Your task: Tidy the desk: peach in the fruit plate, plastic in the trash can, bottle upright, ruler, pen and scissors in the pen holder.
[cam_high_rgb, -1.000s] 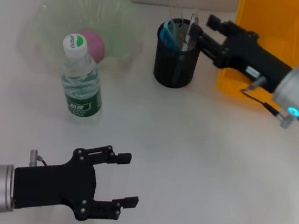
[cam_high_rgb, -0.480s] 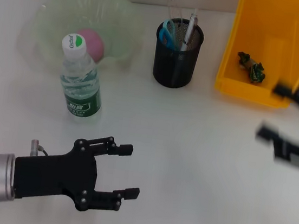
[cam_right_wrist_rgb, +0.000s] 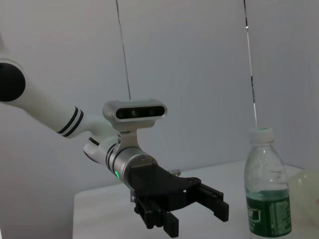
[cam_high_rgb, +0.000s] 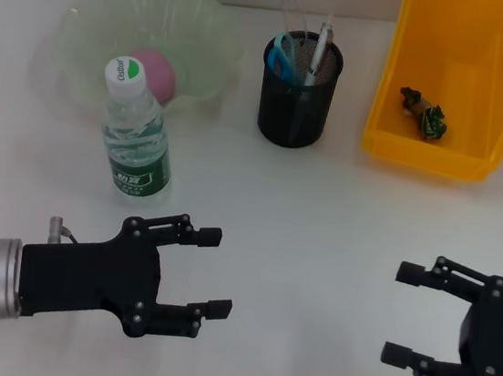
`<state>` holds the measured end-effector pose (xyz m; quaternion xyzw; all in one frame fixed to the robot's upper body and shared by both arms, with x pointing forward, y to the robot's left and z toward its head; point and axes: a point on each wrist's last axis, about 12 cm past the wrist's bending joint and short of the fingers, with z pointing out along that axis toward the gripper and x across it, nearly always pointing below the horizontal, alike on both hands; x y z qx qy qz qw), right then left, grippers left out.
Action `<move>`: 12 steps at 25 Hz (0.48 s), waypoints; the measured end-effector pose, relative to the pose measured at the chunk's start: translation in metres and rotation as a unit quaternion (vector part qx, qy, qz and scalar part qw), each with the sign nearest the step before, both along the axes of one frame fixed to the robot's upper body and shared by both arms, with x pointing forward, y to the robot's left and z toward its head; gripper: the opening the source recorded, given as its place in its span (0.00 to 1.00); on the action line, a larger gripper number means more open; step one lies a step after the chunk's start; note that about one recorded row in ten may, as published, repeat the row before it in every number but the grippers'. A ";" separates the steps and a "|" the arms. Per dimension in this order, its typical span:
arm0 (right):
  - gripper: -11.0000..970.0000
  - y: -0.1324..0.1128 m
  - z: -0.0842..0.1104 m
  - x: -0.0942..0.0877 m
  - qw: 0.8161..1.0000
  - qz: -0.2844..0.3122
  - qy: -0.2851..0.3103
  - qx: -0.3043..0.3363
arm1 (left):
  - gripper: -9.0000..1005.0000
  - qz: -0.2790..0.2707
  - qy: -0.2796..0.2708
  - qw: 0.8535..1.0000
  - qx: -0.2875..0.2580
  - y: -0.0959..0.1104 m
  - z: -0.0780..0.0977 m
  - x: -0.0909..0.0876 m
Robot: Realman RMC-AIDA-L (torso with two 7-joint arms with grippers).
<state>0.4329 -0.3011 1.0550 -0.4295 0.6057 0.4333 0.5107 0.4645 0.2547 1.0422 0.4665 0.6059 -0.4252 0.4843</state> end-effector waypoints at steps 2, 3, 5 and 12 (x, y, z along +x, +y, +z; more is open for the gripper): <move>0.87 0.004 -0.003 0.002 1.000 -0.002 0.002 -0.006 | 0.79 0.000 0.000 1.000 0.000 0.000 0.000 0.000; 0.87 0.005 -0.003 0.003 1.000 -0.003 0.003 -0.008 | 0.79 0.000 -0.001 1.000 0.000 0.000 0.000 0.000; 0.87 0.007 -0.005 0.004 1.000 -0.006 0.004 -0.014 | 0.79 -0.001 -0.001 1.000 0.000 -0.001 0.000 0.001; 0.87 0.013 -0.008 0.009 1.000 -0.013 0.004 -0.020 | 0.79 -0.002 -0.003 1.000 -0.001 -0.003 0.001 0.002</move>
